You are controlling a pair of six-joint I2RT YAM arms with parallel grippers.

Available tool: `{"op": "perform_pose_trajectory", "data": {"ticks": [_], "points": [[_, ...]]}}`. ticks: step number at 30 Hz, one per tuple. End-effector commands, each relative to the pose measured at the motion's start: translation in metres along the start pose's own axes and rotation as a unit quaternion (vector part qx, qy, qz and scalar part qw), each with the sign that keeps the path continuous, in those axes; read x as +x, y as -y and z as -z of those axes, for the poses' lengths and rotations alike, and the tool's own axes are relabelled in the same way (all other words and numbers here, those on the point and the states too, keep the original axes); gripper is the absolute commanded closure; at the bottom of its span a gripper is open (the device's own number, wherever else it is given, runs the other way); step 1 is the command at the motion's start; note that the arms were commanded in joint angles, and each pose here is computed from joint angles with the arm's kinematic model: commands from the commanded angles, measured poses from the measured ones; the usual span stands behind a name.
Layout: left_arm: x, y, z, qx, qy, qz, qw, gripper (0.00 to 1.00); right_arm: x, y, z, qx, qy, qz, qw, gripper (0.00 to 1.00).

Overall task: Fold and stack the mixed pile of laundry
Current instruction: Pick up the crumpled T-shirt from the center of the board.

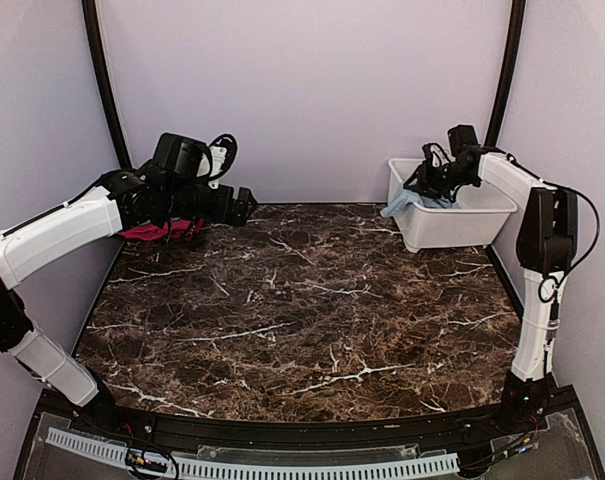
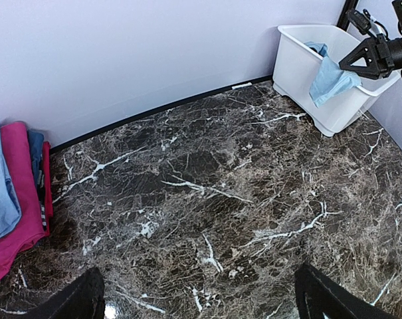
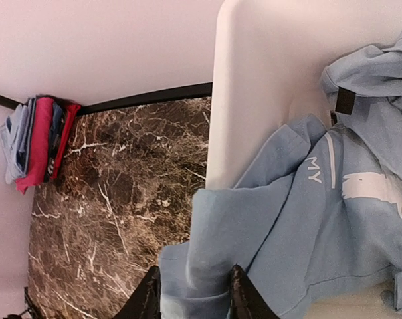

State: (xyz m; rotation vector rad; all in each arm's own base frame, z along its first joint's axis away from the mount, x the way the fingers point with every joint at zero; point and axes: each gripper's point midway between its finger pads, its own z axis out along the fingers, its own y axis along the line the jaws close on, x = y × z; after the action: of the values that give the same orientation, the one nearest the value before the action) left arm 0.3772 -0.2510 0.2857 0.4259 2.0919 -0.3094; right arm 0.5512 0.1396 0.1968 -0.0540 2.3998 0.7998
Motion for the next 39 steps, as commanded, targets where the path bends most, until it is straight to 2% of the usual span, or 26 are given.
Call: {"op": "perform_pose_trajectory", "data": {"ticks": [1, 3, 4, 5, 7, 9, 12, 18, 20, 28, 33, 39], "points": [[-0.008, 0.003, 0.003, 0.004, 0.016, -0.004, 1.0, 0.01, -0.024, -0.023, 0.028, -0.028, 0.046, 0.02, 0.998, 0.76], [-0.009, 0.002, 0.004, 0.002, 0.016, -0.005, 1.0, 0.01, -0.025, -0.023, 0.029, -0.032, 0.046, 0.02, 0.998, 0.85], [-0.008, 0.002, 0.004, 0.002, 0.016, -0.006, 1.0, 0.01, -0.025, -0.023, 0.029, -0.033, 0.045, 0.019, 0.998, 0.85], [-0.008, 0.001, 0.005, 0.001, 0.017, -0.007, 1.0, 0.01, -0.024, -0.021, 0.029, -0.031, 0.043, 0.016, 0.998, 0.8], [-0.008, 0.001, 0.005, 0.001, 0.017, -0.008, 1.0, 0.01, -0.023, -0.016, 0.028, -0.022, 0.039, 0.01, 0.999, 0.62], [-0.01, 0.002, 0.006, 0.002, 0.02, -0.007, 1.0, 0.01, -0.02, -0.01, 0.026, -0.008, 0.038, 0.004, 0.999, 0.56], [-0.01, 0.002, 0.006, 0.003, 0.021, -0.007, 1.0, 0.01, -0.013, -0.001, 0.022, 0.006, 0.029, 0.001, 1.0, 0.53], [-0.012, 0.003, 0.006, 0.006, 0.022, -0.006, 1.0, 0.01, 0.003, 0.005, 0.012, 0.002, 0.009, -0.004, 1.0, 0.55], [-0.012, 0.003, 0.006, 0.006, 0.023, -0.005, 1.0, 0.01, 0.003, 0.004, 0.011, -0.002, 0.008, -0.004, 1.0, 0.61], [-0.013, 0.003, 0.006, 0.006, 0.024, -0.006, 1.0, 0.01, -0.009, -0.001, 0.021, 0.001, 0.028, 0.01, 1.0, 1.0], [-0.01, 0.003, 0.005, 0.006, 0.02, -0.007, 1.0, 0.01, -0.033, -0.018, 0.052, -0.002, 0.077, 0.033, 0.996, 1.0], [-0.01, 0.003, 0.005, 0.006, 0.02, -0.003, 1.0, 0.01, -0.079, -0.076, 0.126, -0.035, 0.184, 0.082, 0.979, 1.0]]}}
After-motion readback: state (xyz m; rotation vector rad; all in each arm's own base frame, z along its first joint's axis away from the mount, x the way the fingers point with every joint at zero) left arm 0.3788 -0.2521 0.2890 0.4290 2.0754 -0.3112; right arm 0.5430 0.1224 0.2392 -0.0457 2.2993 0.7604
